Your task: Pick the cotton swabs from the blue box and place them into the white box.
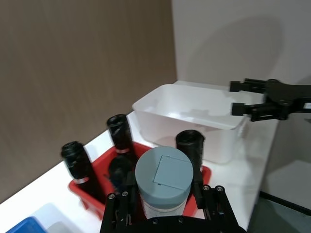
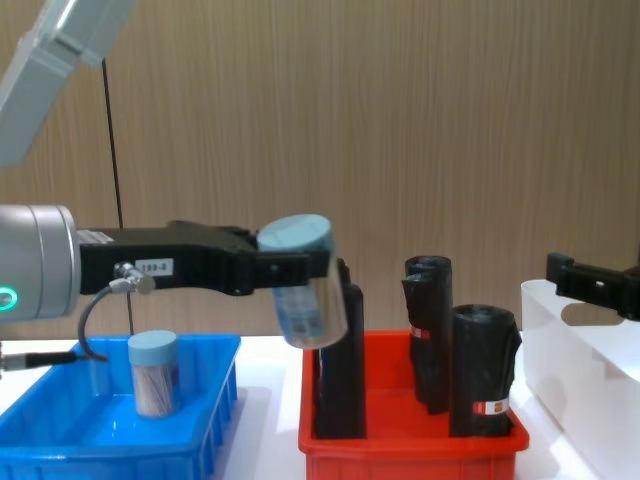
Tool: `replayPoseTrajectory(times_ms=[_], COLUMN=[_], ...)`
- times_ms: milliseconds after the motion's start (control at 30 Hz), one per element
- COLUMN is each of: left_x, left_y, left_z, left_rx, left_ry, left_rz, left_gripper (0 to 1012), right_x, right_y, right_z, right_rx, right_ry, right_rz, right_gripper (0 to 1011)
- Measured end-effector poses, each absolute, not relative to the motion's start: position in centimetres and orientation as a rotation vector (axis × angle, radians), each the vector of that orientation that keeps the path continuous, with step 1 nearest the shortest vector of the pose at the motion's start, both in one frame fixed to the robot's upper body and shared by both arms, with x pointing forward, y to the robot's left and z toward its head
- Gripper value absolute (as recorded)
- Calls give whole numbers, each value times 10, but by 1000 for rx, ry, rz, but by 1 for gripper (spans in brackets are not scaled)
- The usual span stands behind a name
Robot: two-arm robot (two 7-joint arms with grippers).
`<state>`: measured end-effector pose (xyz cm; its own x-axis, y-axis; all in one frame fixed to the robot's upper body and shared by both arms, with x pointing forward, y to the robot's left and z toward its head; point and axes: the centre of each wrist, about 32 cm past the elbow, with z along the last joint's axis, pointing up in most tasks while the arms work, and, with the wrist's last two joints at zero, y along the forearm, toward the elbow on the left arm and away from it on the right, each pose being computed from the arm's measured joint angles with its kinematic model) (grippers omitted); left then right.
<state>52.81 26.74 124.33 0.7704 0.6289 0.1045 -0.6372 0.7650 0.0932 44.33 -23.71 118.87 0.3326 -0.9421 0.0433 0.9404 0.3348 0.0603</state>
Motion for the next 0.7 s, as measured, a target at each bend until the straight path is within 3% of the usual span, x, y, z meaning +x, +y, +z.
replayPoseTrajectory(times_ms=[400,700], left_x=[546,554], left_y=[263,261], left_z=[1240,1238], left_rx=[108,98], left_ry=[-48,-41], left_rz=[491,424], left_gripper=[659,659], right_x=[443,443], right_y=[-237,-237], right_z=[1189,1189], right_rx=[26,26], right_ry=[-75,-75], right_rz=[-1229,-1229], right_gripper=[1002,1002])
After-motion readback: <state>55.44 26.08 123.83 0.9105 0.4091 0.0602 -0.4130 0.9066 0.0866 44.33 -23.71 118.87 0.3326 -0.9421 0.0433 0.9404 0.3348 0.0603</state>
